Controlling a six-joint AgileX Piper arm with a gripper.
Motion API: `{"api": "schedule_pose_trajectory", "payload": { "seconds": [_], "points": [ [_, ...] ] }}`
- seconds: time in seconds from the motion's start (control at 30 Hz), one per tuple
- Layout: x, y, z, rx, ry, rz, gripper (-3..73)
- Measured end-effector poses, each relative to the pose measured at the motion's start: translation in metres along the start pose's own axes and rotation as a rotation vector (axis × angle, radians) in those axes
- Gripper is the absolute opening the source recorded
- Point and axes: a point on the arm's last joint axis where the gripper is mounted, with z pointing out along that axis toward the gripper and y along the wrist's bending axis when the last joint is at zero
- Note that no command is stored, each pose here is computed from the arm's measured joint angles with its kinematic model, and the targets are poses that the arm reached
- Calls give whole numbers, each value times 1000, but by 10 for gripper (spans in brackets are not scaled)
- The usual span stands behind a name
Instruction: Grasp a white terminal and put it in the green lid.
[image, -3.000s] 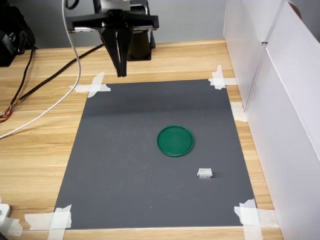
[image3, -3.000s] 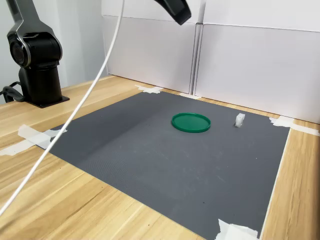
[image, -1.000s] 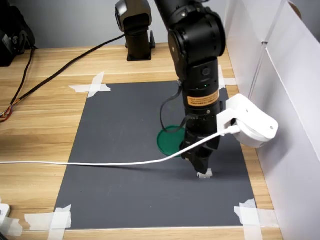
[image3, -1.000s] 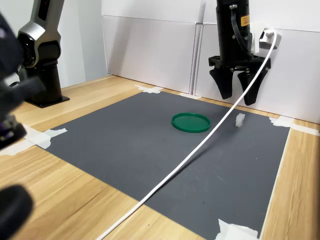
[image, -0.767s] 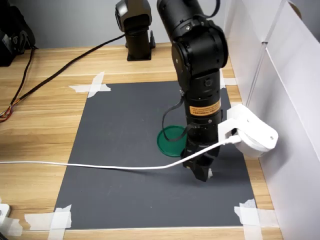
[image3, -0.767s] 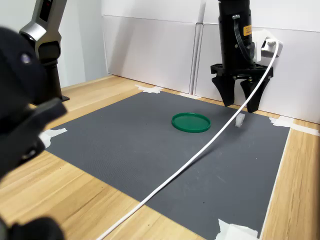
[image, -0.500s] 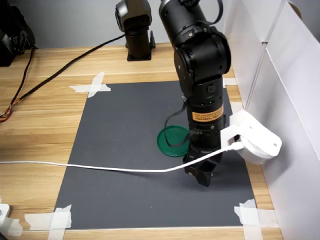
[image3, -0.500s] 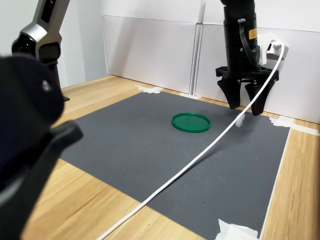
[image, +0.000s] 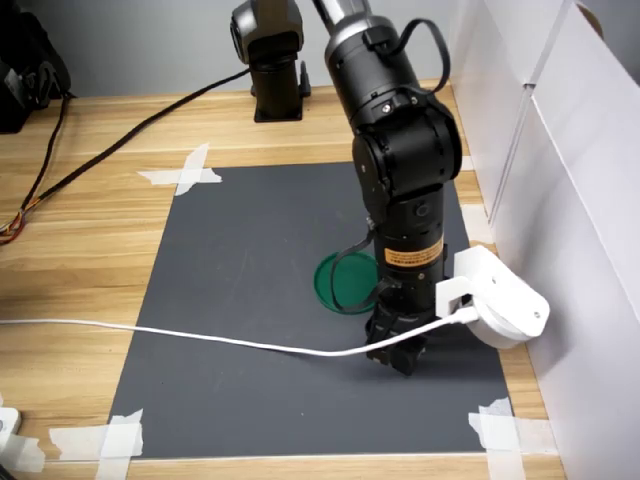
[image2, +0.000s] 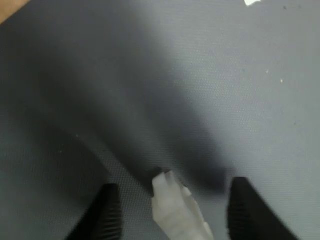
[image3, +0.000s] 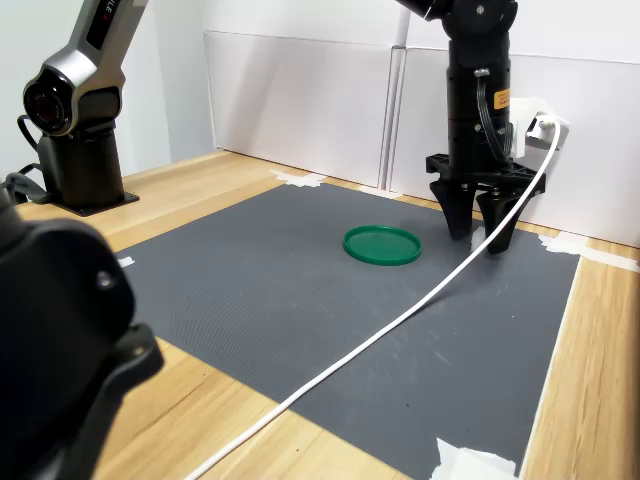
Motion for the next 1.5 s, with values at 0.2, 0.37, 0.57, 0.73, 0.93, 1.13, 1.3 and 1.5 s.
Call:
{"api": "schedule_pose_trajectory", "payload": {
  "seconds": [0.2, 0.37, 0.57, 0.73, 0.93, 1.13, 1.3, 1.5],
  "points": [
    [0, 0, 0, 4, 3, 39, 227],
    [1, 0, -2, 0, 17, 46, 205],
    [-1, -2, -29, 26, -12, 66, 205],
    [-3, -4, -73, 76, -82, 67, 205],
    [17, 11, -113, 116, -129, -1, 205],
    [56, 19, -137, 130, -139, 1, 205],
    [93, 19, -138, 126, -90, 4, 203],
    [117, 33, -118, 68, -19, -30, 203]
  ]
}}
